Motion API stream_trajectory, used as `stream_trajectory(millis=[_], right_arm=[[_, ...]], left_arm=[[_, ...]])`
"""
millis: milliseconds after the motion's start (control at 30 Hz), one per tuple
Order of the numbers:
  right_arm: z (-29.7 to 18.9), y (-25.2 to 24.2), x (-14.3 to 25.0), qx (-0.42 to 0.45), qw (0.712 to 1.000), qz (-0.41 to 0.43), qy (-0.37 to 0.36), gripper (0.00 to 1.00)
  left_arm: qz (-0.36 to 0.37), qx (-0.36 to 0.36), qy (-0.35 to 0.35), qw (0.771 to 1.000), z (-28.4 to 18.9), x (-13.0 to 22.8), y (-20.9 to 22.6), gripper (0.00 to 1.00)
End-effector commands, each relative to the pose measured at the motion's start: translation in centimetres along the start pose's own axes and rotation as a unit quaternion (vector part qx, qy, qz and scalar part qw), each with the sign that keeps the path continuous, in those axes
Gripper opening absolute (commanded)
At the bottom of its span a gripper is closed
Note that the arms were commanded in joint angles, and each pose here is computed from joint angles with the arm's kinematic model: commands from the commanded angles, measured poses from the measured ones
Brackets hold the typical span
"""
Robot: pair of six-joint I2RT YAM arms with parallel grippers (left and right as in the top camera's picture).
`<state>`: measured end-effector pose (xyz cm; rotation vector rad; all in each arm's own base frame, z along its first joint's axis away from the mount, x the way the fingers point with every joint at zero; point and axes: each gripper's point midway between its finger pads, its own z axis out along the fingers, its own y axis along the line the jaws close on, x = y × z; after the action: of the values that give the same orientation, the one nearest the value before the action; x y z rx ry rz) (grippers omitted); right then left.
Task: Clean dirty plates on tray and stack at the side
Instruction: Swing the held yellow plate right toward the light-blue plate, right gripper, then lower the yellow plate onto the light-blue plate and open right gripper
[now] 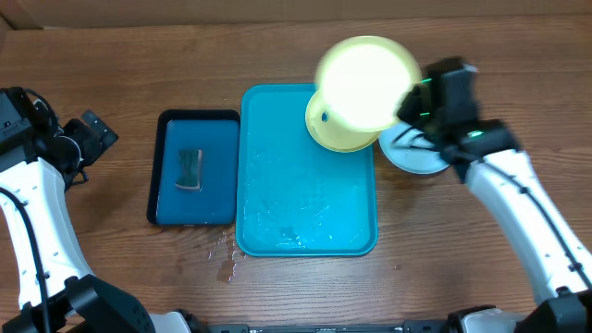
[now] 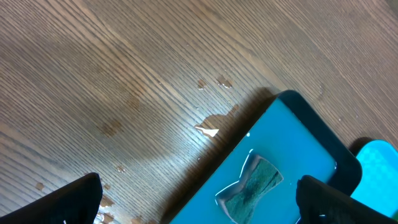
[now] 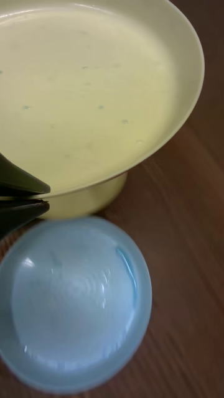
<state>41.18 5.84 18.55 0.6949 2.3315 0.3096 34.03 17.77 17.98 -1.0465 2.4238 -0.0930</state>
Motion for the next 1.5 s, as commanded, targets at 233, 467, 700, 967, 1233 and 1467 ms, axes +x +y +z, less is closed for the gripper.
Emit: stream_trajectory(millis=[233,467,700,967,1233,1467], right_arm=[[3.0,-10.9,-0.8,0.102,0.988,0.105,0.047,0.04],[5.0,-12.9,0.4,0.141,0.982,0.11,0.064,0.04],[5.4,-14.2,0.6,0.172,0.977,0.112,0.06,0.04],[5.9,-15.5,1.7,0.203,0.97,0.108,0.076,0.04],[6.4,-15.7,2.5,0.206,0.968,0.108,0.092,0.11],[6.3,-15.5,3.0,0.203,0.968,0.109,0.103,0.68]], left_arm=[[-0.004,0.005,0.003,1.0,0.2,0.0,-0.2,1.0],[-0.004,0.005,0.003,1.0,0.2,0.0,-0.2,1.0],[-0.004,0.005,0.003,1.0,0.2,0.0,-0.2,1.0],[-0.004,0.005,0.003,1.0,0.2,0.0,-0.2,1.0],[-0.004,0.005,0.003,1.0,0.2,0.0,-0.2,1.0],[-0.004,0.005,0.003,1.0,0.2,0.0,-0.2,1.0]])
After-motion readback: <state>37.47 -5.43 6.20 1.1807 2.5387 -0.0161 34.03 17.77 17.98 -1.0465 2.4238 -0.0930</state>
